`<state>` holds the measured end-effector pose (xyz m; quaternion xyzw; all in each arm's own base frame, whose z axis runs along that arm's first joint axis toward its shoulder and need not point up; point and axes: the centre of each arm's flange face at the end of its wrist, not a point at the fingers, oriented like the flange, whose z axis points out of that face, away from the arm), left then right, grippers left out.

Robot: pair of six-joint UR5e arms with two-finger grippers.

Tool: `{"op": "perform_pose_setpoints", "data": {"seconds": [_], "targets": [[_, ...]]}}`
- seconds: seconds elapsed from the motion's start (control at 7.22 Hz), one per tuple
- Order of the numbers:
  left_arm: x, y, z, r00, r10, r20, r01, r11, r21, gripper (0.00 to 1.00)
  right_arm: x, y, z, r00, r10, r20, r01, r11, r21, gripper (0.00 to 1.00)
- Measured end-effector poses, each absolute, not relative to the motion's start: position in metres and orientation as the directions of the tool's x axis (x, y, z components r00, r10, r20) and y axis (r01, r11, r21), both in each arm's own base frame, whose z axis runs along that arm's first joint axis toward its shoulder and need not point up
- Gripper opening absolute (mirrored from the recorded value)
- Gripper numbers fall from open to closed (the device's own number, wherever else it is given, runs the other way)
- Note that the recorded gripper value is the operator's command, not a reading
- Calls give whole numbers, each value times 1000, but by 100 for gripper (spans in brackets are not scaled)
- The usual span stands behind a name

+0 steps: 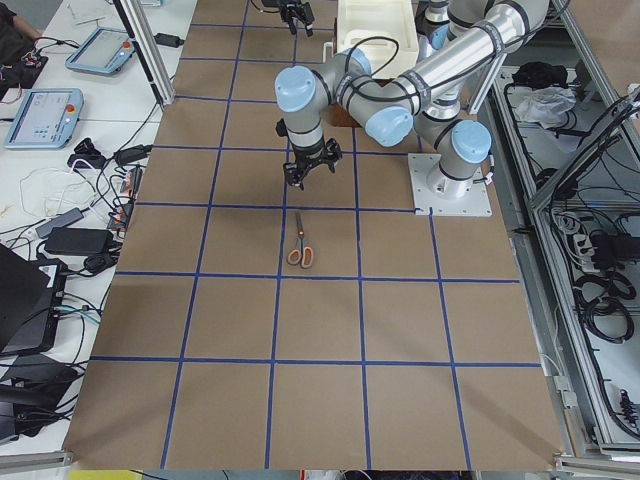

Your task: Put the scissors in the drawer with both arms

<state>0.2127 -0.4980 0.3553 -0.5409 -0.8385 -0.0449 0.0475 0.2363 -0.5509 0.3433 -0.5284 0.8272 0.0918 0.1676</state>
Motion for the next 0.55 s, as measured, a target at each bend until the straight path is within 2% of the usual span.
{"op": "perform_pose_setpoints", "data": {"seconds": [0.28,0.55], "targets": [[234,-523,314,-229,971,75,973,228,20,100,244,-539,325,-173,-915,-364,-975,211,-69,100],[239,-530,267,-152,988,21,988,151,39,98,273,-525,320,-13,-941,-337,-995,44,-84,99]]}}
